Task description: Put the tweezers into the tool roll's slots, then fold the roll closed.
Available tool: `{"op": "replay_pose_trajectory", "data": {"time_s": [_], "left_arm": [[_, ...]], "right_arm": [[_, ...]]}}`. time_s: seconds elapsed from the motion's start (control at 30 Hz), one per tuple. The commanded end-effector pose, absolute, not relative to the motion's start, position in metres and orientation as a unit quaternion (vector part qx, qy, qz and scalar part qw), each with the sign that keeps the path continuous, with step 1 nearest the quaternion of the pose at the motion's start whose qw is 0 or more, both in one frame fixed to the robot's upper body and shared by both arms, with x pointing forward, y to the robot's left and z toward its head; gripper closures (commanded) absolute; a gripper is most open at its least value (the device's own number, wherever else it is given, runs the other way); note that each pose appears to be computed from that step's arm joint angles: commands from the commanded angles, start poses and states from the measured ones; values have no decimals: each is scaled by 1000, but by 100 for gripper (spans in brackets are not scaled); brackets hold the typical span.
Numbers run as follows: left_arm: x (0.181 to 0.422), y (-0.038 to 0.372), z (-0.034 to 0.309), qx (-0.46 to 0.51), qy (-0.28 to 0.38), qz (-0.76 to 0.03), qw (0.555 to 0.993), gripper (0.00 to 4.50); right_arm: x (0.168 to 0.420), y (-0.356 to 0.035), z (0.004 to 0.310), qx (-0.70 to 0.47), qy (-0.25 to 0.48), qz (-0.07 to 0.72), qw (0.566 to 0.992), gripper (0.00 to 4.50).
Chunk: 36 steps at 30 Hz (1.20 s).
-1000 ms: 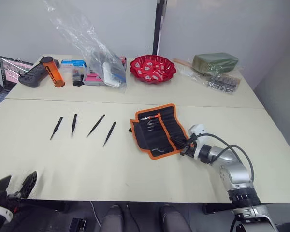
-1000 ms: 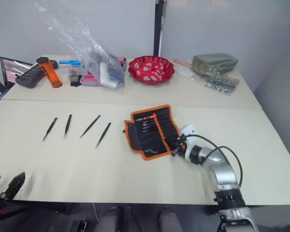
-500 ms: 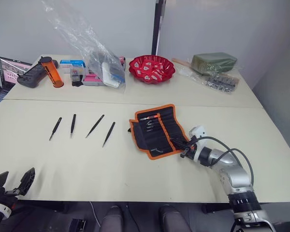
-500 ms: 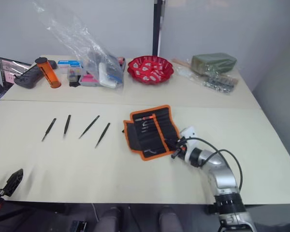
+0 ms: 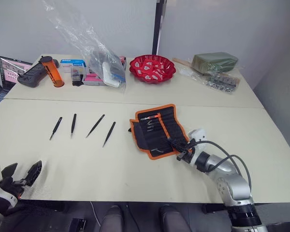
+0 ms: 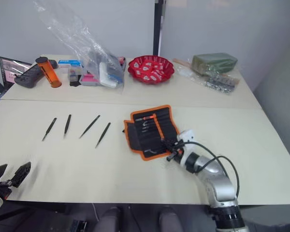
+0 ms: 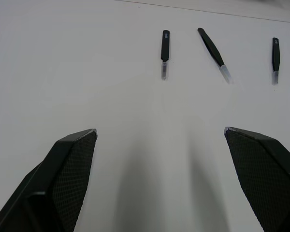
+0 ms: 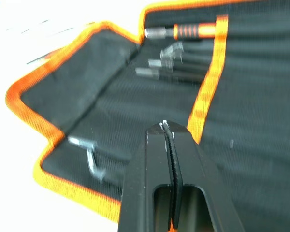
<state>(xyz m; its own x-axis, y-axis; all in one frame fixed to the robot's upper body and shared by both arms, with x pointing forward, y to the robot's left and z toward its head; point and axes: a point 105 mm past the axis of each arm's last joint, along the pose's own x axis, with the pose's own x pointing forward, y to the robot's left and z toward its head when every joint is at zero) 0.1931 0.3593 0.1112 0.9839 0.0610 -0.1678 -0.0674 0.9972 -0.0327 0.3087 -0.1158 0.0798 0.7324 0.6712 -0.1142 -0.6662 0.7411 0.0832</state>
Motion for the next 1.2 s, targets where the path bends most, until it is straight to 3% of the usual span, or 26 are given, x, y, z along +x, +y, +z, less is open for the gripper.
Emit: {"op": "replay_pose_trajectory", "data": {"time_s": [0.03,0.37,0.5,0.77,0.97,1.2], "left_arm": [[201,362,119,-22,81,42,996,1],[230,368,133,23,95,44,994,1],[259,377,142,10,88,41,995,1],[303,379,131,12,116,10,993,1],[316,371,122,36,133,-10,990,1],[319,361,112,64,145,-20,987,214]], "right_arm": [[309,-120,78,-4,62,344,937,450],[310,-124,66,-4,77,329,941,450],[309,-122,63,-15,79,333,939,450],[311,-121,65,-16,76,333,940,450],[312,-128,69,-22,73,325,943,450],[314,-130,72,-37,71,327,942,450]]}}
